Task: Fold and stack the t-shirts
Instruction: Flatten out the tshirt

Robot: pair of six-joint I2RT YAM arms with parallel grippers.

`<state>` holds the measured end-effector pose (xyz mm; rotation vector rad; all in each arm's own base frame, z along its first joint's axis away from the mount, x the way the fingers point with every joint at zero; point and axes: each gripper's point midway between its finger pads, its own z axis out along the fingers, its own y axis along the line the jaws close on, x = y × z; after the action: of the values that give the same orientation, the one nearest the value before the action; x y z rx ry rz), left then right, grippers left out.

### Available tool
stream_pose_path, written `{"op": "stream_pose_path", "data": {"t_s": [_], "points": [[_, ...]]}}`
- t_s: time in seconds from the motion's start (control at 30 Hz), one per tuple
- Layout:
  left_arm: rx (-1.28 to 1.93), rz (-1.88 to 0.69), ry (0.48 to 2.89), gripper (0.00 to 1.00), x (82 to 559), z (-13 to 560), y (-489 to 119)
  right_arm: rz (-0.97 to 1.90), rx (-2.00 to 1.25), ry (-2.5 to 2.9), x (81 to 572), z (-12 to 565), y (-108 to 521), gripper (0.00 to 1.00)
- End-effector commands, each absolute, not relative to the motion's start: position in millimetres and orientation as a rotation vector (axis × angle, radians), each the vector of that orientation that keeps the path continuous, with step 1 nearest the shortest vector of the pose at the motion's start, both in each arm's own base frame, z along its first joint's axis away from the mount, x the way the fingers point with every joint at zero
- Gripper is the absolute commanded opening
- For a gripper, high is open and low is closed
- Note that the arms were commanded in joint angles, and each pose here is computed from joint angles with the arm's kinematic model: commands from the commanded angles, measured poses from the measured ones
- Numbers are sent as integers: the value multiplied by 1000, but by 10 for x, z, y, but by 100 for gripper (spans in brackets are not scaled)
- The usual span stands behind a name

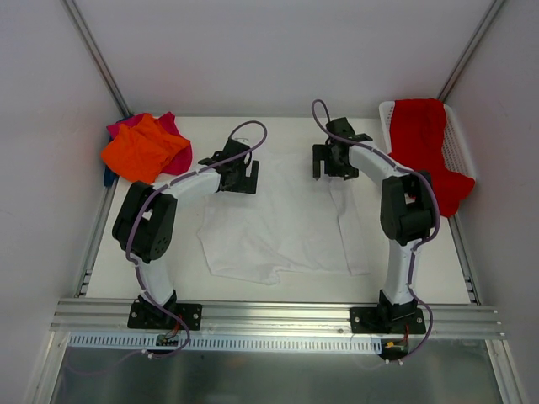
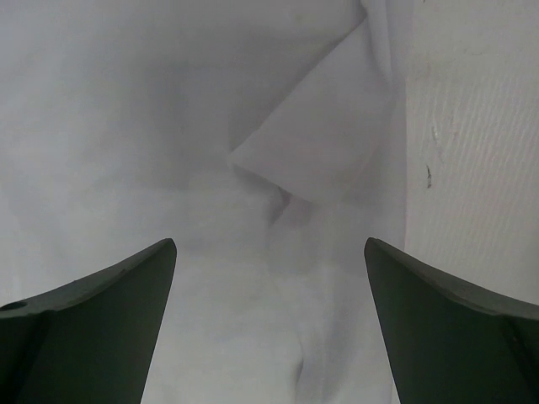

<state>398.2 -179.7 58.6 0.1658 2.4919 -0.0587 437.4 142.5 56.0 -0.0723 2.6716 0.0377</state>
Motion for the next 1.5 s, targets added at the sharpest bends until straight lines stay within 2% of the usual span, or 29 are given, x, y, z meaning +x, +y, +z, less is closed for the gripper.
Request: {"op": "stream_pose_path", "data": {"t_s": [0.0,0.4,0.8,0.9,0.93,0.97,1.0,1.1,1.13,1.2,1.3,1.47], "points": [[127,-130,2420,97,4040,775,-1912,106,-44,2575,4640,824,1526,99],[132,-89,2433,96,4040,650,-1863,101,-11,2576,4914,681,1457,94],[136,-91,2455,95,4035,509,-1888,38,29,2598,4871,566,1301,93],[137,-89,2457,95,4033,492,-1879,36,35,2600,4869,550,1285,80],[139,-86,2460,95,4021,475,-1877,40,36,2600,4873,551,1284,69],[139,-86,2460,95,4021,475,-1877,40,36,2600,4876,549,1285,64],[139,-86,2460,95,4020,471,-1876,40,38,2601,4876,542,1285,52],[140,-85,2460,95,4021,463,-1876,38,45,2609,4870,513,1263,34],[143,-85,2462,95,4014,458,-1880,39,45,2609,4871,507,1272,23],[143,-81,2461,95,4016,458,-1875,35,47,2613,4865,493,1260,10],[142,-78,2465,95,4012,440,-1865,28,52,2616,4864,473,1238,1],[147,-76,2470,95,3995,405,-1871,18,55,2605,4883,510,1209,0]]}}
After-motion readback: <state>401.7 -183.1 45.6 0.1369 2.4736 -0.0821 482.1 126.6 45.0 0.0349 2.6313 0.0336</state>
